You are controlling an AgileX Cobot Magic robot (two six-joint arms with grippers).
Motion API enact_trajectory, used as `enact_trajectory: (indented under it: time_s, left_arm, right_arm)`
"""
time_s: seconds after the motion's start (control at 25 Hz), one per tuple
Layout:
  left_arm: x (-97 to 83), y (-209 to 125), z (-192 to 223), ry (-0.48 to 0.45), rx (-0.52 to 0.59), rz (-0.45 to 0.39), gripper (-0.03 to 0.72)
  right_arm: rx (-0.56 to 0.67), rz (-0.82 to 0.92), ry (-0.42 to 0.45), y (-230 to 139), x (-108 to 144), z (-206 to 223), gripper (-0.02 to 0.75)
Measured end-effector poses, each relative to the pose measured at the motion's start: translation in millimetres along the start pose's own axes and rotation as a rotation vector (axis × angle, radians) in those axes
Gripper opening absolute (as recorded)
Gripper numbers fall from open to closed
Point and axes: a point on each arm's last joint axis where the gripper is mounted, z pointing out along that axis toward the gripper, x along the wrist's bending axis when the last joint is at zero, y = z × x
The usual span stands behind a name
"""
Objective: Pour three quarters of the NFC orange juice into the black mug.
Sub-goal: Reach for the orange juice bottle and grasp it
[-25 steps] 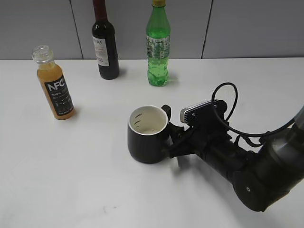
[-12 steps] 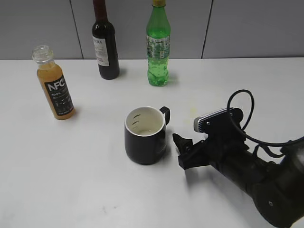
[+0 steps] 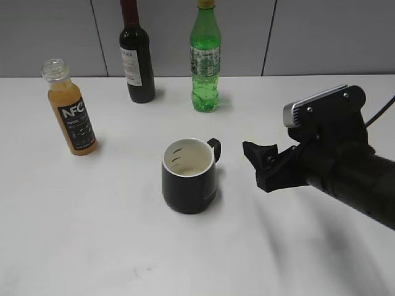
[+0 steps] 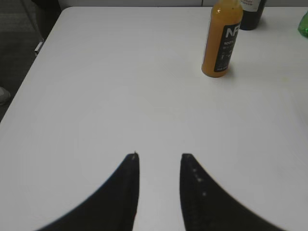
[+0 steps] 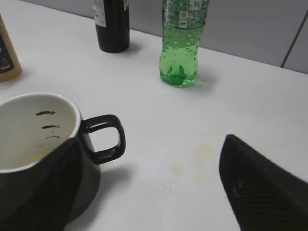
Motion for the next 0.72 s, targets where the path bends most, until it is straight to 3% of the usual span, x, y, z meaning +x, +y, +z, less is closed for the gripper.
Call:
enact_trajectory:
  time_s: [0.2, 0.32, 0.52, 0.72]
  left_arm:
    - [0.0, 0, 0, 0.000, 0.000, 0.000, 0.236]
    - [0.0, 0, 0, 0.000, 0.000, 0.000, 0.236]
    - [0.0, 0, 0, 0.000, 0.000, 0.000, 0.236]
    - [0.0, 0, 0, 0.000, 0.000, 0.000, 0.236]
  right_arm:
    - [0.217, 0.017, 0.012, 28, 0, -20, 0.680]
    - [0.349, 0.031, 0.094, 32, 6, -35, 0.679]
    - [0.467, 0.036, 0.200, 38, 10, -55, 0.676]
    - [0.618, -0.001, 0.158, 50, -2, -79, 0.665]
